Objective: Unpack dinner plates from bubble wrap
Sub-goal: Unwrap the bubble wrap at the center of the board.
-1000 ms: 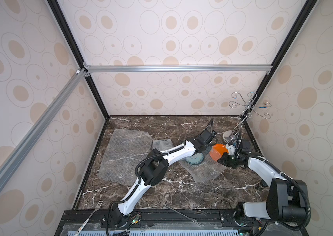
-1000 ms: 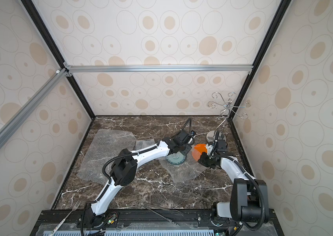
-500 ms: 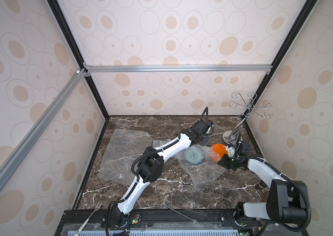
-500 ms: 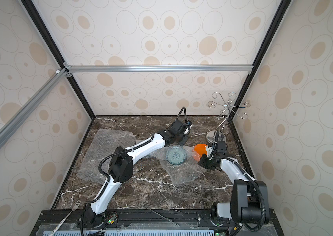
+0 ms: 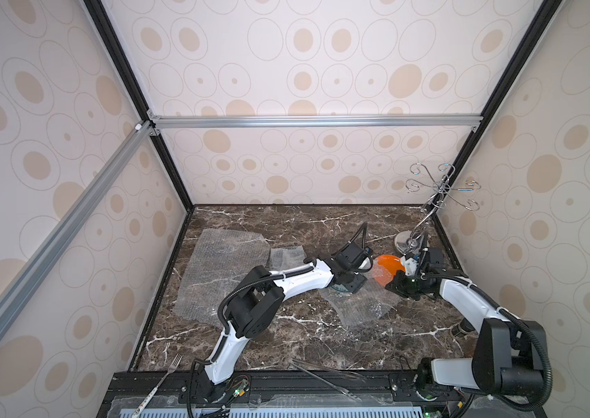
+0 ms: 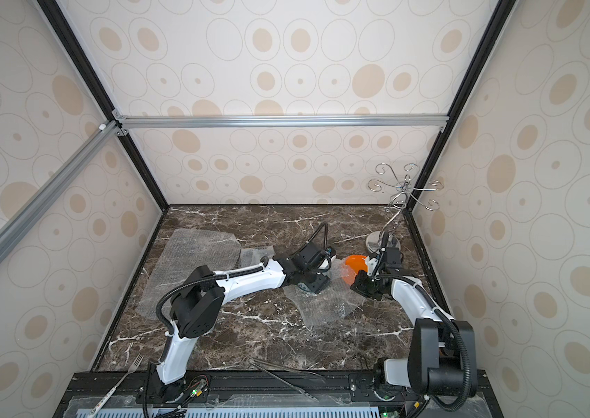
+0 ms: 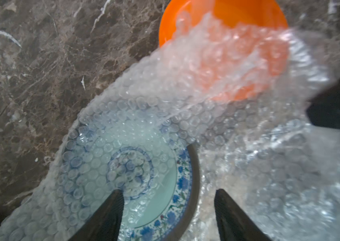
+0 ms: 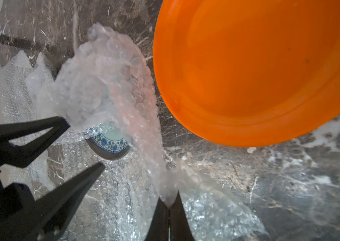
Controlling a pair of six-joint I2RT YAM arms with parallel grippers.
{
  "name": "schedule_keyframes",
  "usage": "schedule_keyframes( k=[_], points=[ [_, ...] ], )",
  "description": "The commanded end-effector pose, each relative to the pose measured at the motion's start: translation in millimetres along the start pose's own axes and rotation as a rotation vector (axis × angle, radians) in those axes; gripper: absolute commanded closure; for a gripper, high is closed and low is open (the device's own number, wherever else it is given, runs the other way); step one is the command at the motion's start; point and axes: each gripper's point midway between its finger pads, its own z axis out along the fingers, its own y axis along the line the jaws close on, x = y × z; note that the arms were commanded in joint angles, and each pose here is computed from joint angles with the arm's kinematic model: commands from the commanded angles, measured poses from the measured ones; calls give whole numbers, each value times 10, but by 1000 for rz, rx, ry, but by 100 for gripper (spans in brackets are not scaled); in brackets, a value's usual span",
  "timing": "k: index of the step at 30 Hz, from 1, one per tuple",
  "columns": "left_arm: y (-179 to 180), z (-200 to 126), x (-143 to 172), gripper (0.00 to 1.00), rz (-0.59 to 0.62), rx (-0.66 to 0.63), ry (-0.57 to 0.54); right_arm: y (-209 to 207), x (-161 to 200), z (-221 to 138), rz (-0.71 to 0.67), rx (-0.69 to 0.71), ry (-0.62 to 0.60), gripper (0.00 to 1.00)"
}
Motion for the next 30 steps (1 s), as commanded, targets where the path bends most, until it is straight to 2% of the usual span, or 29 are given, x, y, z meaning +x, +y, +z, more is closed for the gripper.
schedule_keyframes(
  k=[1,9,11,24,30],
  points=[
    [-152,-79,-213,25,-10,23,-92,68,-28,-37,9,-15,5,100],
    [-214,123,-290,13,-9,6,-115,110,-19,-59,12,-30,13,100],
    [-197,186,-303,1,-7,-8,-117,132,-13,-65,15,-41,16,100],
    [-69,310,-558,1,-11,-96,-190,167,36,-117,15,-54,17,100],
    [-40,390,-601,15,-11,-113,-192,173,61,-129,14,-58,18,100]
  ],
)
